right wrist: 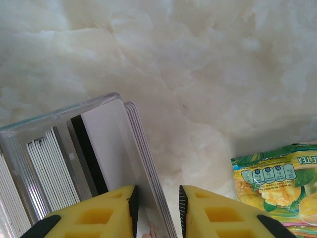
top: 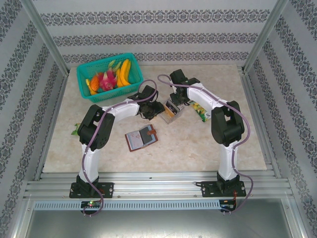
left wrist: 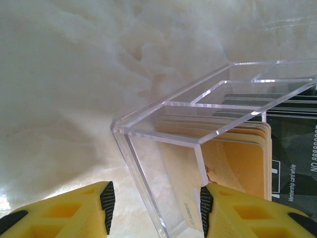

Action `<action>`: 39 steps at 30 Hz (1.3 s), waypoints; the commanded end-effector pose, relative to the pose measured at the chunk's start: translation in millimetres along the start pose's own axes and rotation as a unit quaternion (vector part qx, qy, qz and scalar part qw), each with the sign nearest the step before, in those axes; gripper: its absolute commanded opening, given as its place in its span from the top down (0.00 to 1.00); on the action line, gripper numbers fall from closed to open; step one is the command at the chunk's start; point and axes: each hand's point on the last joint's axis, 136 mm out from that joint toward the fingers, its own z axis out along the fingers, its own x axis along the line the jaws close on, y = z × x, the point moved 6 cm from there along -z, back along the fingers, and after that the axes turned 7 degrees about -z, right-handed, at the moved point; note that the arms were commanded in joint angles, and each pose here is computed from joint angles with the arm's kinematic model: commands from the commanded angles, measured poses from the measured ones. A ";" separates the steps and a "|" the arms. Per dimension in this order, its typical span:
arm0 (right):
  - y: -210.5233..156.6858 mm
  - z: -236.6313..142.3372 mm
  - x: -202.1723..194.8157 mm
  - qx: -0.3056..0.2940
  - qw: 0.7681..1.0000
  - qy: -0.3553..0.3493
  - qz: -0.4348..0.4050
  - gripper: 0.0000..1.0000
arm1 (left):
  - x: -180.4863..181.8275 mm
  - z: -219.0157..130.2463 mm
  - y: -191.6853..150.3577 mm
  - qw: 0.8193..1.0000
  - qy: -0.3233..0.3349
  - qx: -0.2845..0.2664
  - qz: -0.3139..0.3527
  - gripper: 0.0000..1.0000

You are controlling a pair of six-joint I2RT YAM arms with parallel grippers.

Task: Put the credit cards into the card holder

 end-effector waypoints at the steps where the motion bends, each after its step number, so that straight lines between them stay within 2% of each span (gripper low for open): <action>1: 9.1 -20.0 -11.0 -0.022 0.999 -0.035 0.000 0.71 | 16.7 12.7 -7.4 0.999 0.038 0.009 0.000 0.50; 13: 11.4 -23.4 -10.0 -0.026 0.999 -0.038 -0.004 0.72 | 17.3 14.2 -8.3 0.999 0.038 0.012 0.001 0.50; 19: 11.1 -25.2 -7.9 -0.026 0.999 -0.032 -0.006 0.82 | 18.2 13.7 -8.4 0.999 0.040 0.012 0.000 0.51; 23: 12.9 -30.0 -5.0 -0.032 0.999 -0.029 -0.008 0.83 | 18.9 14.0 -9.0 0.999 0.041 0.013 0.001 0.50; 25: 13.2 -32.1 -2.5 -0.035 0.999 -0.017 -0.010 0.91 | 18.4 13.8 -9.0 0.999 0.040 0.014 0.001 0.50; 28: 13.7 -34.7 -1.0 -0.036 0.999 -0.015 -0.010 0.90 | 18.1 13.1 -8.3 0.999 0.040 0.013 0.001 0.51; 39: 11.7 -56.2 18.8 -0.058 0.995 0.075 0.013 0.98 | 12.2 5.8 -7.7 1.000 0.027 0.008 0.014 0.51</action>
